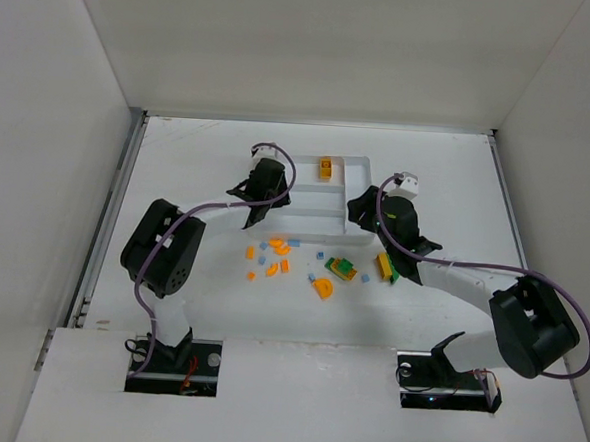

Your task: Sort the legos into containers by color

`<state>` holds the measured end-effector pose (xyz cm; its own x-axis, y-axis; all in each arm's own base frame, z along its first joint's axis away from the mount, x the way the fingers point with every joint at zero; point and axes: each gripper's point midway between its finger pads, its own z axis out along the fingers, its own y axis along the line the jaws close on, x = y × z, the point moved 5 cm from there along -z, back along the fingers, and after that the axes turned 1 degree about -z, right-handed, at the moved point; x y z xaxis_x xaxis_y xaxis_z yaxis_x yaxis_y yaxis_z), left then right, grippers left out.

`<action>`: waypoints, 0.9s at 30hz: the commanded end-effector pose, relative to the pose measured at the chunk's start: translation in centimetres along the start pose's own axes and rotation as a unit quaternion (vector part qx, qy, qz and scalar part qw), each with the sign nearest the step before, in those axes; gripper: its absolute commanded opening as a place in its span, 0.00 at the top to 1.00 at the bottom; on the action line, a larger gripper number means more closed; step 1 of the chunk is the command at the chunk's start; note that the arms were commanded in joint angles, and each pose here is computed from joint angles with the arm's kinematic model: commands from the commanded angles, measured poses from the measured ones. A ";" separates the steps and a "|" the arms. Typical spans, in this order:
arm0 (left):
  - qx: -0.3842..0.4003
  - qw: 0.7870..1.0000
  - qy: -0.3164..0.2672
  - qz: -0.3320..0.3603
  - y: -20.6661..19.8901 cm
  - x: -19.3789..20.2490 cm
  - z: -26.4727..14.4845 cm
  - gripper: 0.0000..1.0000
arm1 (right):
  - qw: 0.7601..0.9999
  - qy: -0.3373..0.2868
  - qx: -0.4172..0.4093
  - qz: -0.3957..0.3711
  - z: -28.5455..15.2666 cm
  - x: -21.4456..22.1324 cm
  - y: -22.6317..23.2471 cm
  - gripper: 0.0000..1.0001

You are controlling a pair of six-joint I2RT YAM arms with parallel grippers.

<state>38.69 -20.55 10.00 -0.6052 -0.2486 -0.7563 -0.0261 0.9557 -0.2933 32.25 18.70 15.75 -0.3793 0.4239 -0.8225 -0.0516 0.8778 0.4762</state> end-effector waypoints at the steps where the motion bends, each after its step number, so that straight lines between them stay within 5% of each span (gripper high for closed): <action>1: -0.010 1.000 -0.017 0.003 0.2 -1.6 0.4 0.68 | 0.999 -0.033 -0.022 0.011 0.0 -1.6 1.2 0.40; 5: -0.015 1.000 -0.016 -0.001 0.6 -1.6 0.3 0.64 | 0.999 -0.030 -0.021 0.008 0.2 -1.5 1.1 0.39; 14: -0.013 0.998 -0.065 -0.011 1.1 -3.4 -3.3 0.39 | 0.999 -0.033 -0.030 -0.005 -0.2 -1.6 1.6 0.35; 20: 0.033 0.995 -0.086 -0.039 0.8 -2.0 -7.4 0.52 | 0.997 -0.017 -0.051 -0.058 -1.3 -1.7 3.6 0.68; 24: 0.088 0.992 -0.075 -0.058 0.5 1.0 -10.2 0.61 | 0.991 0.011 -0.081 -0.109 -3.3 -1.8 5.9 0.70; 27: 0.111 0.990 -0.053 -0.071 1.2 3.6 -11.8 0.64 | 0.987 0.035 -0.090 -0.127 -5.5 -0.7 6.1 0.57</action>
<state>28.73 -17.94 13.70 -0.5120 -0.3499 -0.7845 0.0474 0.9004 -0.4325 28.77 22.38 18.61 -0.4136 0.2259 -0.8820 -0.2520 0.9025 0.3493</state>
